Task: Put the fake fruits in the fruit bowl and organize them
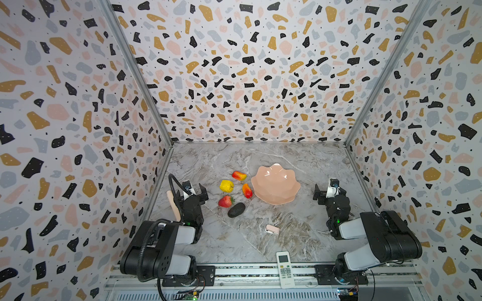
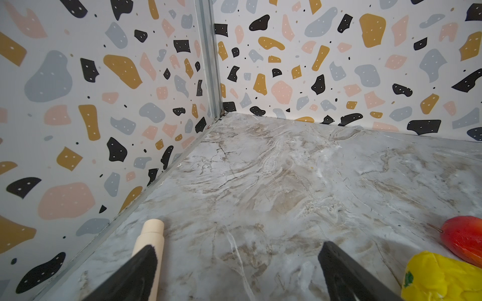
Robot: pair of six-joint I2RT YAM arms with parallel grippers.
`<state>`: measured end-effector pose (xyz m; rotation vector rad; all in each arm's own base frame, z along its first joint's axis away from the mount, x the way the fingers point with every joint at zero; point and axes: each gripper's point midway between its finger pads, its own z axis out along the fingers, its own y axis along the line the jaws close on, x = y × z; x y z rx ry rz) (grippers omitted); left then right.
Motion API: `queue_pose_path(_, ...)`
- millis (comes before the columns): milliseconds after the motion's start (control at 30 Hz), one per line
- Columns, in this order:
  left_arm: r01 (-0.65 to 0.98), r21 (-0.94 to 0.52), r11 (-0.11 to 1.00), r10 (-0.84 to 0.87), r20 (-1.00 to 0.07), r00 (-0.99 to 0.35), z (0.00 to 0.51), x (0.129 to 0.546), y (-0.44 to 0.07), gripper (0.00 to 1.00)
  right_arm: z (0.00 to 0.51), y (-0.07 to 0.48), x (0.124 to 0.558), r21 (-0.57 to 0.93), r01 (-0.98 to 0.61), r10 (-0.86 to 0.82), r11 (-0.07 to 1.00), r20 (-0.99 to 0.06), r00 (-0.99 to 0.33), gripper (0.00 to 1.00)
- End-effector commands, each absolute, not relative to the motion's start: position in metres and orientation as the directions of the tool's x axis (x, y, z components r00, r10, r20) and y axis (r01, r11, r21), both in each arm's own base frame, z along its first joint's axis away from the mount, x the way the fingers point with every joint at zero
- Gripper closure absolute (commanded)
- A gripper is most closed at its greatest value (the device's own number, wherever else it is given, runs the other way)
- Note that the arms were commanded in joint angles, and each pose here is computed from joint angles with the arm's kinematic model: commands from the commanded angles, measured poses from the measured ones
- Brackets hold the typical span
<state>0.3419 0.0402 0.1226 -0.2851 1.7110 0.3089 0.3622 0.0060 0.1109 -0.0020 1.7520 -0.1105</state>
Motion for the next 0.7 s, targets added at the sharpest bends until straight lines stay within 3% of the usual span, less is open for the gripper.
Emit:
queue_pose_path(0, -0.363, 0.015, 0.932, -0.016, -0.996, -0.083, 0.144, 0.343, 0.041, 0.00, 0.129, 0.008, 0.366, -0.072, 0.055, -0.065, 0.996, -0.990, -0.125, 0.01)
queue_pose_path(100, -0.385, 0.034, 0.922, -0.036, -0.984, -0.173, 0.155, 0.351, 0.043, 0.00, 0.148, 0.023, 0.370, -0.145, 0.049, -0.137, 0.988, -0.979, -0.150, 0.01)
queue_pose_path(267, -0.348, -0.045, 0.936, -0.098, -0.986, -0.138, 0.204, 0.344, 0.035, 0.00, 0.214, 0.052, 0.375, -0.176, 0.023, -0.174, 0.984, -0.983, -0.066, 0.01)
queue_pose_path(500, -0.279, -0.074, 0.957, -0.151, -0.952, -0.266, 0.268, 0.327, 0.021, 0.00, 0.256, 0.171, 0.395, -0.217, -0.408, -0.298, 0.887, -0.943, -0.148, 0.01)
queue_pose_path(667, -0.162, 0.075, 0.984, -0.013, -0.877, -0.480, 0.276, 0.321, 0.009, 0.00, 0.256, 0.281, 0.365, -0.254, -0.702, -0.433, 0.666, -0.897, -0.086, 0.01)
